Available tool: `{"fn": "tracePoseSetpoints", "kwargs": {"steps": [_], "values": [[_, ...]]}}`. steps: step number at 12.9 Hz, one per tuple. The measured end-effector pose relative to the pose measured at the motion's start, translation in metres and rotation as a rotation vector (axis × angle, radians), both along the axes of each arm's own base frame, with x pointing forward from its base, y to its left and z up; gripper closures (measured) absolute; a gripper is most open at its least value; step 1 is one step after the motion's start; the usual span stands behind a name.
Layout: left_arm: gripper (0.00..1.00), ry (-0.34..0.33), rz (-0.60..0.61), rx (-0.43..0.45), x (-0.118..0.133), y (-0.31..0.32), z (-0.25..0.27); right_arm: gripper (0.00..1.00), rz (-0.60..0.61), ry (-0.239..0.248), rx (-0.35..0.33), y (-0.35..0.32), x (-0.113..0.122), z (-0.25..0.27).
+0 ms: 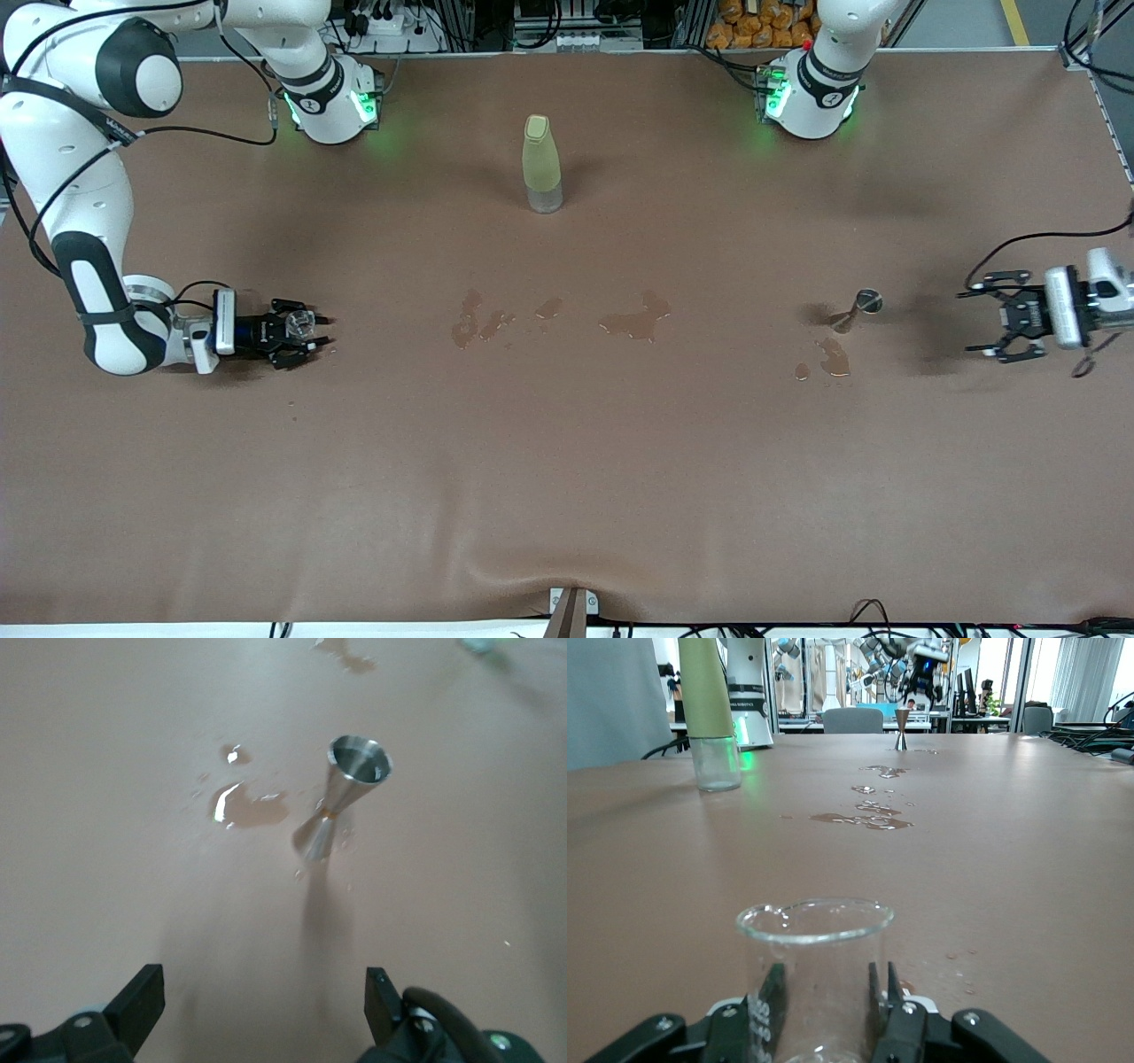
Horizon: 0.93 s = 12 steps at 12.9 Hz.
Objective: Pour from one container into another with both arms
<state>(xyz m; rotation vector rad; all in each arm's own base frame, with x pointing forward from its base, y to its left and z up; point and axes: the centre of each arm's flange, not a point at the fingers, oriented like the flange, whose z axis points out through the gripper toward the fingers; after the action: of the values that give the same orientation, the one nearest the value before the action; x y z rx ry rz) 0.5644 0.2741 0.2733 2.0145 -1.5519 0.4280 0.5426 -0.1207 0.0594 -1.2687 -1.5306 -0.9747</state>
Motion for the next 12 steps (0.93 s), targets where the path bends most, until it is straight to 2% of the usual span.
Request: {"fn": "tracePoseSetpoints", "kwargs": {"steps": [2,3,4,6,7,9,11,12], "values": [[0.00,0.029,0.082,0.111,0.011,0.003,0.051,0.23,-0.008,-0.023,-0.023,-0.012,0.009,0.007],[0.00,0.049,0.134,0.157,0.017,0.001,0.074,0.09,-0.015,-0.027,-0.038,-0.021,0.011,0.010],[0.00,0.076,0.190,0.204,0.022,-0.005,0.092,0.01,-0.024,-0.017,-0.060,-0.031,0.012,0.013],[0.00,0.146,0.340,0.299,0.037,-0.027,0.126,0.00,-0.037,0.021,-0.119,-0.054,0.013,0.023],[0.00,0.180,0.429,0.347,0.046,-0.041,0.142,0.00,-0.054,0.057,-0.154,-0.067,0.013,0.033],[0.00,0.226,0.617,0.478,0.067,-0.080,0.175,0.00,-0.105,0.173,-0.239,-0.087,0.018,0.063],[0.00,0.214,0.778,0.633,0.089,-0.143,0.200,0.00,-0.164,0.310,-0.335,-0.094,0.028,0.107],[0.00,0.189,0.816,0.688,0.097,-0.181,0.207,0.00,-0.194,0.379,-0.394,-0.093,0.035,0.134]]}}
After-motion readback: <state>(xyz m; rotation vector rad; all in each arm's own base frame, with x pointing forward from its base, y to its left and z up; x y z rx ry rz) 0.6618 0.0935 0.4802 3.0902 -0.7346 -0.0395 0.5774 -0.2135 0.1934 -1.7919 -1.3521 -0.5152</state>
